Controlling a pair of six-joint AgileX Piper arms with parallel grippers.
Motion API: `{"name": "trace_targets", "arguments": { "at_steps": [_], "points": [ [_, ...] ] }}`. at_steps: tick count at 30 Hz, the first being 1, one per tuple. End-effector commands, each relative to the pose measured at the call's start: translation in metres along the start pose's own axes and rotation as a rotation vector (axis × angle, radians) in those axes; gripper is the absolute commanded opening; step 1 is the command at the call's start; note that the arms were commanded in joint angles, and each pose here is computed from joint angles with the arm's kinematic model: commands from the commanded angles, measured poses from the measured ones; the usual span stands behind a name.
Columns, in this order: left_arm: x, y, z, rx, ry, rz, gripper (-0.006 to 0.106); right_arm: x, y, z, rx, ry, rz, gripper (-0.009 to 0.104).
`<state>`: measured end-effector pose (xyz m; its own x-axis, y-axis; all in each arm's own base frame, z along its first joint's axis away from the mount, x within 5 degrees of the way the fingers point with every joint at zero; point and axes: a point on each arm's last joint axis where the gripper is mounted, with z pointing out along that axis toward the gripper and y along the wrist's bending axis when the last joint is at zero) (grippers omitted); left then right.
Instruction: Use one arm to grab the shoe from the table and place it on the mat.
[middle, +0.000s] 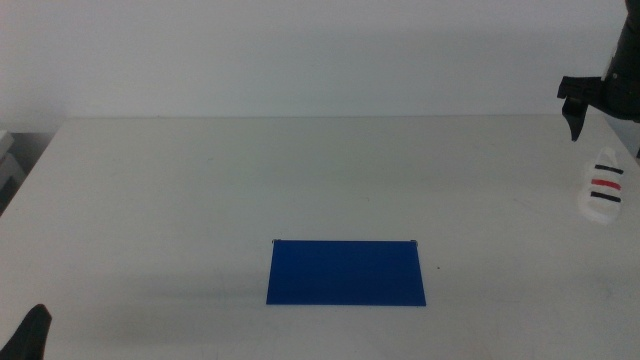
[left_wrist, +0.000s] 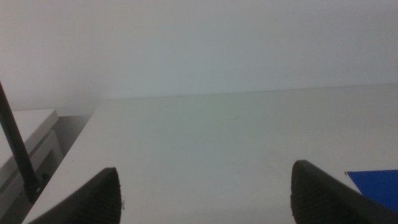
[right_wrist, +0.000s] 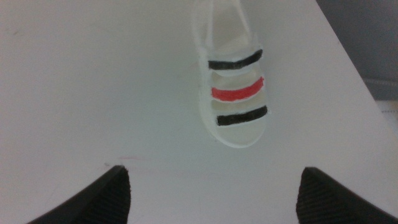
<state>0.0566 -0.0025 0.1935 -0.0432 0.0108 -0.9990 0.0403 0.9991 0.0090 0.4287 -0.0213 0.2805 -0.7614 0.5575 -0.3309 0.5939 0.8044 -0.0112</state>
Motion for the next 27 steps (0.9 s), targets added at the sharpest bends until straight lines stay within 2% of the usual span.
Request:
{"name": "trace_targets", "arguments": {
  "at_steps": [1, 13, 21, 27],
  "points": [
    [-0.006, 0.0, -0.001, -0.001, -0.089, -0.014, 0.094, -0.006, -0.013, -0.03, 0.023, -0.054, 0.044, 0.092],
    [-0.006, 0.0, -0.001, -0.001, -0.089, -0.014, 0.094, -0.008, -0.016, -0.028, 0.056, -0.074, 0.048, 0.092],
    [-0.006, 0.0, -0.001, -0.001, -0.089, -0.014, 0.094, -0.021, -0.035, -0.009, -0.061, 0.037, 0.155, 0.092],
    [-0.006, 0.0, -0.001, -0.001, -0.089, -0.014, 0.094, -0.025, -0.033, 0.021, -0.023, 0.056, 0.117, 0.092]
  ]
}}
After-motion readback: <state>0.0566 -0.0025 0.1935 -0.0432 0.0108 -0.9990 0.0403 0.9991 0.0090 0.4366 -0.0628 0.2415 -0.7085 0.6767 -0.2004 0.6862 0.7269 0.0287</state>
